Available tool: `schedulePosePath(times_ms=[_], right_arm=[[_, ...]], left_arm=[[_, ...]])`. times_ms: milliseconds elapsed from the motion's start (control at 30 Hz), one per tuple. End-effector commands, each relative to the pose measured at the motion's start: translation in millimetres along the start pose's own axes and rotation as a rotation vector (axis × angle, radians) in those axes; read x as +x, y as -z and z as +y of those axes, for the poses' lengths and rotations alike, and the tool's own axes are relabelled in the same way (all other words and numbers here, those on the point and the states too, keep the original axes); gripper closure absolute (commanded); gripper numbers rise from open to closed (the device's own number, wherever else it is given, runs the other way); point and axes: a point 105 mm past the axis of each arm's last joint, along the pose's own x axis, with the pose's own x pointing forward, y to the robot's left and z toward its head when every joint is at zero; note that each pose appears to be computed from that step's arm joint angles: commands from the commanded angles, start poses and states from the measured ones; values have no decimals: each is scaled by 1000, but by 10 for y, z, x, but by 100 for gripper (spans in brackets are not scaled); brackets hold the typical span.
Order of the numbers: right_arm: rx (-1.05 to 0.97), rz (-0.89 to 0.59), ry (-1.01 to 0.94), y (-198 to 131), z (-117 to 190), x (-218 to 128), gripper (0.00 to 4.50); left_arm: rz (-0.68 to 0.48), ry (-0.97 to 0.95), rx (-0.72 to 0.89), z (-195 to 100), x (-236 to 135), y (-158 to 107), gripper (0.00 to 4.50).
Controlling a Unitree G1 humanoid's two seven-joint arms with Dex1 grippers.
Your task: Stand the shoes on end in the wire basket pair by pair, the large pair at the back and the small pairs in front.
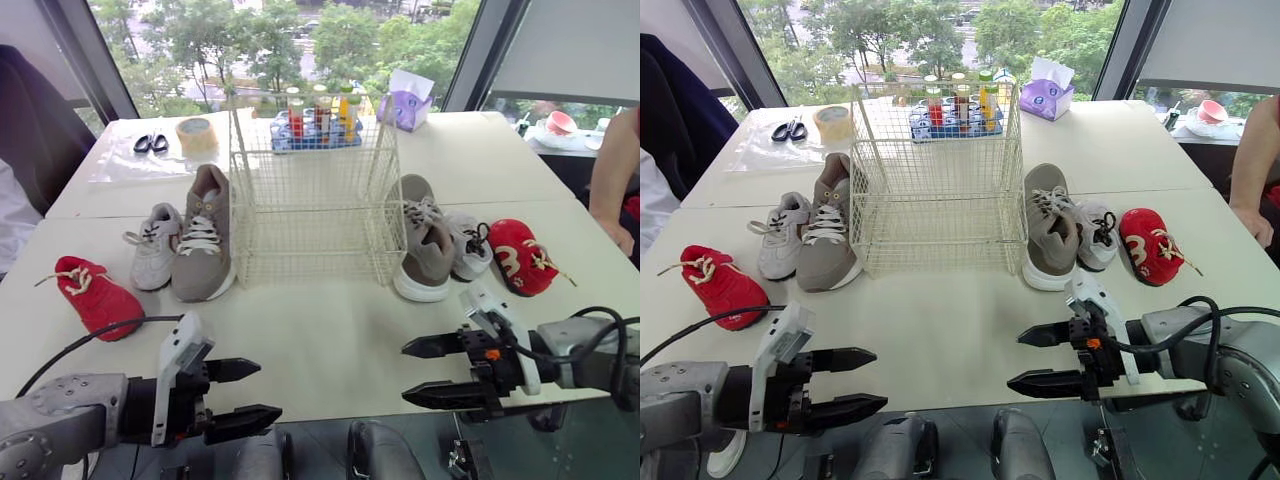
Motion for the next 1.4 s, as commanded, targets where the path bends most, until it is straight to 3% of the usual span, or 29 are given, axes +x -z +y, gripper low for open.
schedulePosePath(times_ms=[33,600,833,1000,1133,1233,1400], right_arm=[[-47,3,-1,-52,32,-7,5],[-92,-55,45,-173,-62,-7,5],[-129,15,69,-156,-28,-75,5],[-261,47,76,-439,28,-209,5],[-458,42,79,-946,99,-324,5],[-603,86,126,-1209,-24,-327,5],[-705,200,133,-1336,-316,-173,5]], left_arm=[[-32,-8,29,1,-3,-70,0],[-84,-46,62,116,19,-179,0],[-37,-58,70,188,43,-50,0],[-38,-58,117,305,-6,-126,0],[-56,-53,197,340,-201,-422,0],[-59,-43,269,254,-325,-640,0],[-79,-41,349,115,-395,-833,0]])
